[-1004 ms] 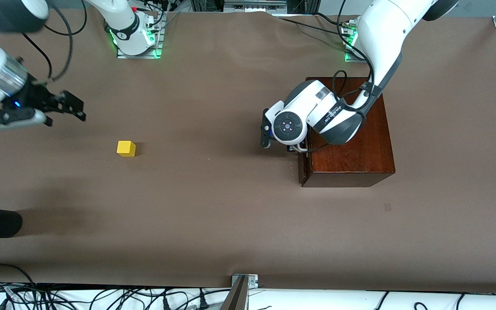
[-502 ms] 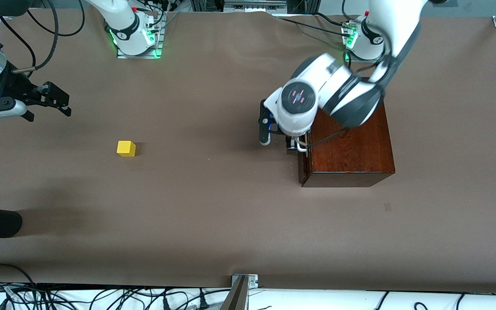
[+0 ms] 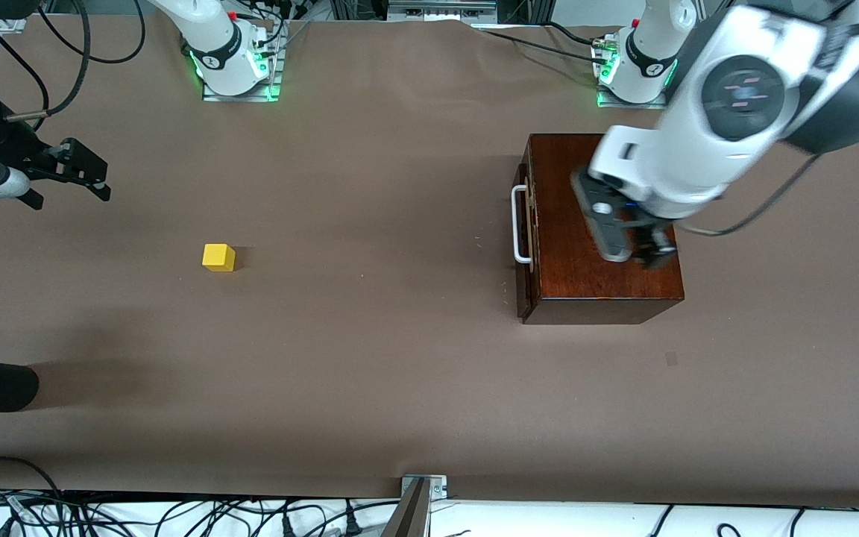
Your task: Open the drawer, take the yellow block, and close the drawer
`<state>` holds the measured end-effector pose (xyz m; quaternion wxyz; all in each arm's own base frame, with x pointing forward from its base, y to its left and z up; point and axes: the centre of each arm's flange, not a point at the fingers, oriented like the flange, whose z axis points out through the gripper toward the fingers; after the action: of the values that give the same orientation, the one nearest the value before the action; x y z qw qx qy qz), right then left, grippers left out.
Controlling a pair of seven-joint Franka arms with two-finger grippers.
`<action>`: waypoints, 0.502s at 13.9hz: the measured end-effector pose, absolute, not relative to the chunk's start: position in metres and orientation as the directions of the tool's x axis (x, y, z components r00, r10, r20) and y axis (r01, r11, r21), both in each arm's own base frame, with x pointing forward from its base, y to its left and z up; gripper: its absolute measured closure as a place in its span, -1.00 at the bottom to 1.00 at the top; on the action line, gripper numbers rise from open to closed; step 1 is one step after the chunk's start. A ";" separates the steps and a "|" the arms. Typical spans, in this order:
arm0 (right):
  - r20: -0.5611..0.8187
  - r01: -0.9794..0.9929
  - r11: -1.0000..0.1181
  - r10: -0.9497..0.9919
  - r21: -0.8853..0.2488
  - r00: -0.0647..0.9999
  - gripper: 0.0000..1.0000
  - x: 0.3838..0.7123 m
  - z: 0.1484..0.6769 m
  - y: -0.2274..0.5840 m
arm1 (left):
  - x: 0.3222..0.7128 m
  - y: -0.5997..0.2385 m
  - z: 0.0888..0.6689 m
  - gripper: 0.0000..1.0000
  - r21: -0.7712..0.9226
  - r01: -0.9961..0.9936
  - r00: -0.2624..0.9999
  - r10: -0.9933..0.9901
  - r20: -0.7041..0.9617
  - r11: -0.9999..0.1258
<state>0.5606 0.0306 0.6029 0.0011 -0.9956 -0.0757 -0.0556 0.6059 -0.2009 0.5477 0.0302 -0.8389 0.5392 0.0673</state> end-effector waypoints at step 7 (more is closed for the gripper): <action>0.055 0.167 -0.985 0.168 0.035 0.984 -1.00 0.554 0.606 0.034 | 0.578 -0.042 0.623 -1.00 -0.007 -0.401 0.916 -0.401 -0.012 -0.916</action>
<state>0.5540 0.0338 0.6057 -0.0151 -0.9959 -0.0840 -0.0289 0.5780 -0.0419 0.6233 0.0047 -0.9788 0.2048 0.0052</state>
